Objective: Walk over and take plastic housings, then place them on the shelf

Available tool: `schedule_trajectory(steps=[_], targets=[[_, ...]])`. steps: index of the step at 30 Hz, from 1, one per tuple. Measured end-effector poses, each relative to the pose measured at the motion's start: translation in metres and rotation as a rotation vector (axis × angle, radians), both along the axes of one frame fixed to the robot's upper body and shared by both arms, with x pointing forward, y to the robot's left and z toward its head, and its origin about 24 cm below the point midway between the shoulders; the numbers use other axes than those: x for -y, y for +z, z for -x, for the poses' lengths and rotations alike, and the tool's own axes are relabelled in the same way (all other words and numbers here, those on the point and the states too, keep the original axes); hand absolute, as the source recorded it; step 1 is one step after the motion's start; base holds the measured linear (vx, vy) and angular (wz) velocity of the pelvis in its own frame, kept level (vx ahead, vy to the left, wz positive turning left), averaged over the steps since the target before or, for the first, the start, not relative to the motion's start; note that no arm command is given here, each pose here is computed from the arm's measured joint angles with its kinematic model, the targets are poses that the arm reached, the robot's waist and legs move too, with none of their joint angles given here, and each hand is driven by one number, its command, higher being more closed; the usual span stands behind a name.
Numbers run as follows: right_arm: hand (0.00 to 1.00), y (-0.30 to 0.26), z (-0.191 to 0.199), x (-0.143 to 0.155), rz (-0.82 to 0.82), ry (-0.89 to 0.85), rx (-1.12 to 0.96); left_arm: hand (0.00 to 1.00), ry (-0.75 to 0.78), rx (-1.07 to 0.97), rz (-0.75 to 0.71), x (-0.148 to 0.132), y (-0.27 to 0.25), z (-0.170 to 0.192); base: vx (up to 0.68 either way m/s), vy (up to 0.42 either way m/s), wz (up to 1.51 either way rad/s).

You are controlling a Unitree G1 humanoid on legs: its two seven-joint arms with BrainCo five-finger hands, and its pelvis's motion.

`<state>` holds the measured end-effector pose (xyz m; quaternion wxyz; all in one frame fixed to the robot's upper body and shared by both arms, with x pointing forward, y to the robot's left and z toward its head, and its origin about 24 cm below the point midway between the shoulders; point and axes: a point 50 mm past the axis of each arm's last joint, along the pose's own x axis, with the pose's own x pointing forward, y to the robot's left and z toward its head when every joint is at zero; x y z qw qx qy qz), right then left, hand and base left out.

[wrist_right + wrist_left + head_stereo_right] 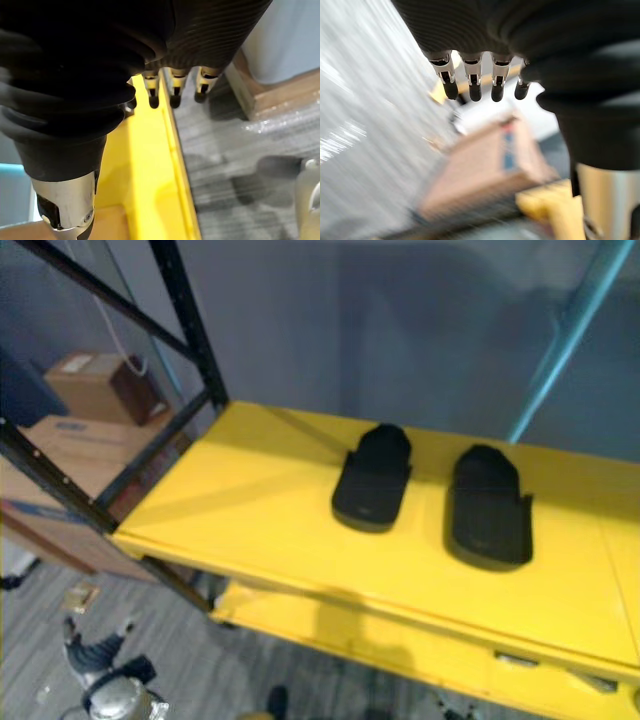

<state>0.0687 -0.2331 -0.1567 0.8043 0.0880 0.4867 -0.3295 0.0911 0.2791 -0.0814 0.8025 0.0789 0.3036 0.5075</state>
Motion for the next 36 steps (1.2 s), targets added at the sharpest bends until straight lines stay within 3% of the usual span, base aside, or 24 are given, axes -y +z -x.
schedule_trajectory(steps=[7, 8, 18, 27, 31, 36], targets=[[0.00, -0.005, 0.008, -0.001, -0.084, -0.017, -0.021, 0.00, 0.097, -0.090, 0.336, 0.023, -0.055, 0.057, -0.01, -0.014, 0.00], [0.00, -0.007, -0.009, -0.009, -0.136, -0.004, -0.016, 0.00, 0.059, -0.132, 0.678, 0.049, -0.081, 0.063, 0.00, 0.000, 0.00], [0.00, -0.007, -0.007, -0.009, -0.137, 0.002, -0.021, 0.00, 0.049, -0.146, 0.709, 0.050, -0.083, 0.062, 0.03, 0.007, -0.17], [0.00, -0.005, -0.021, -0.010, -0.129, 0.104, -0.017, 0.00, -0.174, -0.225, 0.686, 0.043, -0.081, 0.038, 0.07, 0.024, -0.13], [0.00, 0.002, -0.035, -0.002, -0.099, 0.103, 0.047, 0.00, -0.256, -0.291, 0.686, 0.047, -0.082, 0.036, 0.03, 0.064, -0.94], [0.00, 0.003, -0.025, 0.008, -0.037, 0.133, 0.046, 0.00, -0.328, -0.295, 0.680, 0.050, -0.080, 0.020, -0.06, 0.032, -1.41]])
